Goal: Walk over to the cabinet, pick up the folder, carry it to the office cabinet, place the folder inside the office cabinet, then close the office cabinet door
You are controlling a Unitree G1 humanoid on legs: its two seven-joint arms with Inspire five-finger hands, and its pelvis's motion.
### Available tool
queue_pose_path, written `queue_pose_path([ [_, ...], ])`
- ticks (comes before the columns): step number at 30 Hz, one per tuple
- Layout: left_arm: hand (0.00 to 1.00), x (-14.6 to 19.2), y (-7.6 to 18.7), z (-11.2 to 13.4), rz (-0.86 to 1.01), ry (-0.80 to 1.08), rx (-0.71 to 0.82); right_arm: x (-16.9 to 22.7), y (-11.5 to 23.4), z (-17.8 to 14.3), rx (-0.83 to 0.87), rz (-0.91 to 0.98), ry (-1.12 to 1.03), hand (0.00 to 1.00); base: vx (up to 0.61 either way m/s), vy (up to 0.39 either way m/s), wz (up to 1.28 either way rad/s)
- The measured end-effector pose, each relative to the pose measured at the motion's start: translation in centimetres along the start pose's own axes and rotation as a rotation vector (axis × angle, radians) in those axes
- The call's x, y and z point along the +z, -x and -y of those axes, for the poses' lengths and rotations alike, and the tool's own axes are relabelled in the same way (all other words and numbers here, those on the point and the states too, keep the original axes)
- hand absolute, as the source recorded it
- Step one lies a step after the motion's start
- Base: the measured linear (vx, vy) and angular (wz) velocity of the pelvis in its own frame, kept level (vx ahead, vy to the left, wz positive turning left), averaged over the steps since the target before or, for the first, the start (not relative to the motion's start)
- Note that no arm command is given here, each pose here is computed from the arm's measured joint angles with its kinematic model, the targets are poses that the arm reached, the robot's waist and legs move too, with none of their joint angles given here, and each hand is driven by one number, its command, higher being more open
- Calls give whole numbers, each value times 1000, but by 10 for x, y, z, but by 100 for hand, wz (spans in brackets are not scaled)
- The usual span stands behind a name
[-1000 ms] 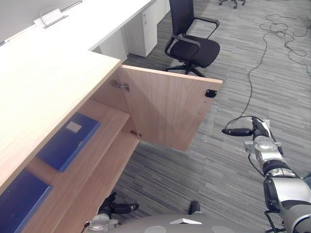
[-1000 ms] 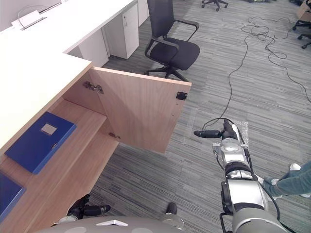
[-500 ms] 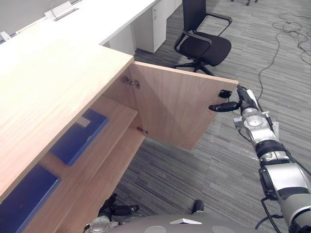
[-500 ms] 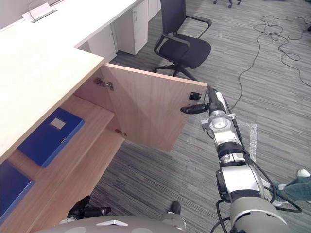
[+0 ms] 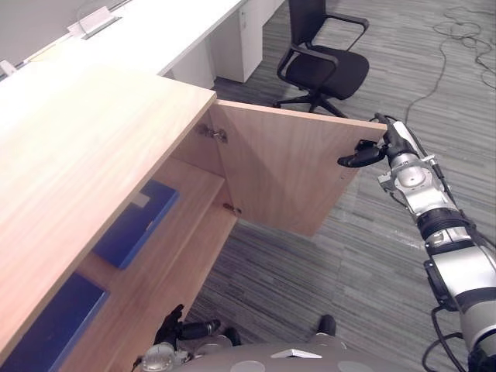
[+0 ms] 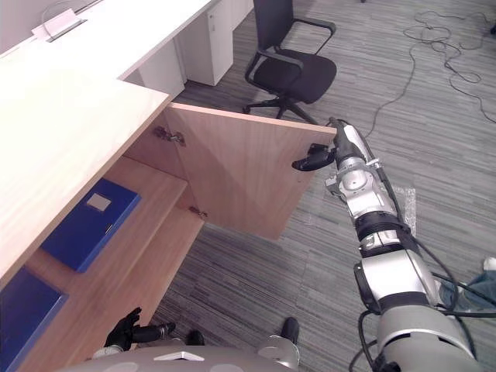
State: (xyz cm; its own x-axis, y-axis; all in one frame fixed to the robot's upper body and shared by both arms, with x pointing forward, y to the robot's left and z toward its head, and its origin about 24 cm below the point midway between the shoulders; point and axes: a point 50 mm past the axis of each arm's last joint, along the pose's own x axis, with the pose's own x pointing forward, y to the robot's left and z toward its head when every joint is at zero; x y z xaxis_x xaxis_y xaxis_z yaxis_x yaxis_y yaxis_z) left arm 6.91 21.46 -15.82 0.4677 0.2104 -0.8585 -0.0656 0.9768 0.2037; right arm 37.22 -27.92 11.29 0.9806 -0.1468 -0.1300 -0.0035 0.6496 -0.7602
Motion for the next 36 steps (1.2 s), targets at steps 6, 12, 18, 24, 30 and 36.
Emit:
queue_pose_path([
  [6,100,0,-1,-10,-3,-21,8,20,16,1,279,142,318,100,-26,-65,-10],
  [12,100,9,-4,-8,14,-27,-15,46,46,-31,628,301,405,100,-42,-193,-8],
  [18,100,4,-3,-7,-5,-7,-18,63,94,-93,1094,441,394,100,-35,-100,8],
  [24,100,2,-3,-8,-13,-12,-8,103,145,-134,1388,702,279,100,1,16,15],
  [30,100,-6,-1,-22,-40,-3,32,125,166,-140,1469,849,270,100,11,38,6],
  [36,100,-4,-2,-24,-35,-9,32,113,171,-147,1514,813,255,100,5,16,0],
])
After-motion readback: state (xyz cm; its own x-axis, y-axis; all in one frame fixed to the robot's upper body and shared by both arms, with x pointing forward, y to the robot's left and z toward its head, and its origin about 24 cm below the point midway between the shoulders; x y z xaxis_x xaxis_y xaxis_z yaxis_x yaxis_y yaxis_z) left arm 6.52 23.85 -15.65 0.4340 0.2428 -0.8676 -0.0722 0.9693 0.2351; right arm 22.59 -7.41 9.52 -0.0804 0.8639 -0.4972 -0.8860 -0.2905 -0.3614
